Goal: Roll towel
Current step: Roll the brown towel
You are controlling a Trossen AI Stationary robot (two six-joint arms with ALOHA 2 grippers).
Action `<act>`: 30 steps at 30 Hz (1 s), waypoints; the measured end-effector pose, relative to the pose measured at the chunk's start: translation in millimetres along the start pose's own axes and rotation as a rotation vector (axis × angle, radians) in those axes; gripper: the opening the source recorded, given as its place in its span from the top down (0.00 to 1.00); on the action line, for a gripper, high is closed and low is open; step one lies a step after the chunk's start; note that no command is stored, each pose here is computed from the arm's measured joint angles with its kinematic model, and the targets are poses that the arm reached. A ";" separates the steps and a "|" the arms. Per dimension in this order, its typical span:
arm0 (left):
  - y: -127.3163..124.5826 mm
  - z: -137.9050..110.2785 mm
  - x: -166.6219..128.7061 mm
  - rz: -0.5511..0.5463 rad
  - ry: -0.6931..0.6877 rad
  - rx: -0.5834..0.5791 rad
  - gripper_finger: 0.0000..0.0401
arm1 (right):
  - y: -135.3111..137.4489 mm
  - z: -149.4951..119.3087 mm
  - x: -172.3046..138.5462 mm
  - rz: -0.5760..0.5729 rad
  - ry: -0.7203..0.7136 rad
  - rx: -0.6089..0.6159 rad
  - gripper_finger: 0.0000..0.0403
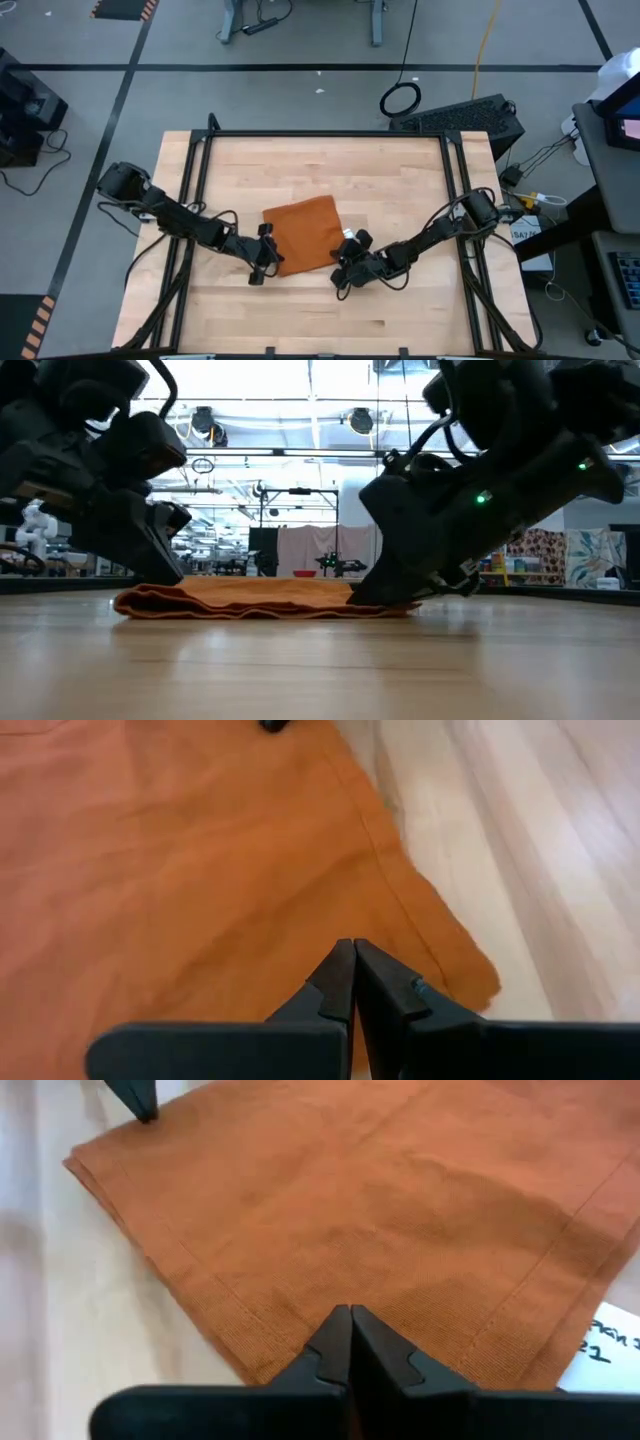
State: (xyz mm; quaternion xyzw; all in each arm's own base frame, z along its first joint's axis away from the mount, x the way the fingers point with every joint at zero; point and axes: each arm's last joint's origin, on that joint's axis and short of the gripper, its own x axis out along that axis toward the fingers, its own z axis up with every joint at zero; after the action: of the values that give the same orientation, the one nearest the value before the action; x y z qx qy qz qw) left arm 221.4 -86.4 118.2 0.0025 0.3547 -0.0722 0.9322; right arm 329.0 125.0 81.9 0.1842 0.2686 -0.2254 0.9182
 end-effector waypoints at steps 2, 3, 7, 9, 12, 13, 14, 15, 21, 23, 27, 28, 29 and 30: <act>-3.4 1.5 -1.3 -0.014 -0.017 0.005 0.97 | 2.3 -1.2 -1.7 -0.002 -0.011 0.012 1.00; -5.1 1.5 -2.1 -0.020 -0.018 0.010 0.97 | 3.7 -0.8 -1.9 -0.005 -0.019 0.012 1.00; -11.7 1.4 -3.7 -0.030 -0.031 -0.010 0.97 | 13.7 6.5 -2.9 0.014 -0.045 0.002 1.00; -14.1 0.8 -4.3 -0.020 -0.034 -0.036 0.97 | 18.5 12.7 -4.3 0.027 -0.060 -0.031 1.00; -18.6 0.4 -5.3 -0.020 -0.045 -0.056 0.97 | 26.7 24.2 -11.6 0.058 -0.088 -0.094 1.00; -21.3 0.9 -5.8 -0.029 -0.056 -0.052 0.97 | 29.0 28.1 -15.6 0.075 -0.094 -0.116 1.00; -24.0 1.9 -6.5 -0.041 -0.071 -0.047 0.97 | 30.9 31.4 -19.5 0.092 -0.098 -0.141 1.00; -27.0 2.8 -7.3 -0.049 -0.088 -0.041 0.97 | 32.9 34.0 -23.8 0.108 -0.100 -0.168 1.00; -45.1 4.4 -13.0 -0.075 -0.165 0.013 0.93 | 39.3 39.1 -54.6 0.205 -0.015 -0.404 0.98; -50.6 2.5 -15.0 -0.075 -0.171 0.027 0.89 | 39.3 35.1 -65.3 0.209 0.031 -0.484 0.97; -59.7 -0.9 -18.8 -0.046 -0.189 0.045 0.74 | 37.7 24.8 -85.5 0.197 0.111 -0.622 0.92; -61.1 -1.5 -19.5 -0.036 -0.194 0.050 0.70 | 37.1 21.9 -90.1 0.193 0.131 -0.656 0.91; -62.4 -2.0 -20.2 -0.027 -0.199 0.061 0.66 | 35.9 18.5 -94.4 0.187 0.155 -0.697 0.89; -63.9 -2.7 -20.9 -0.018 -0.202 0.078 0.62 | 34.6 14.9 -98.5 0.179 0.177 -0.737 0.88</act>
State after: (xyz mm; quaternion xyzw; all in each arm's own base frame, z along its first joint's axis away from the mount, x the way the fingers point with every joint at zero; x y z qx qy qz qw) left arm 195.5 -146.7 133.0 0.0280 0.2557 -0.0943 0.9617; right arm 278.6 177.9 157.9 -0.1166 0.3926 -0.0159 0.9121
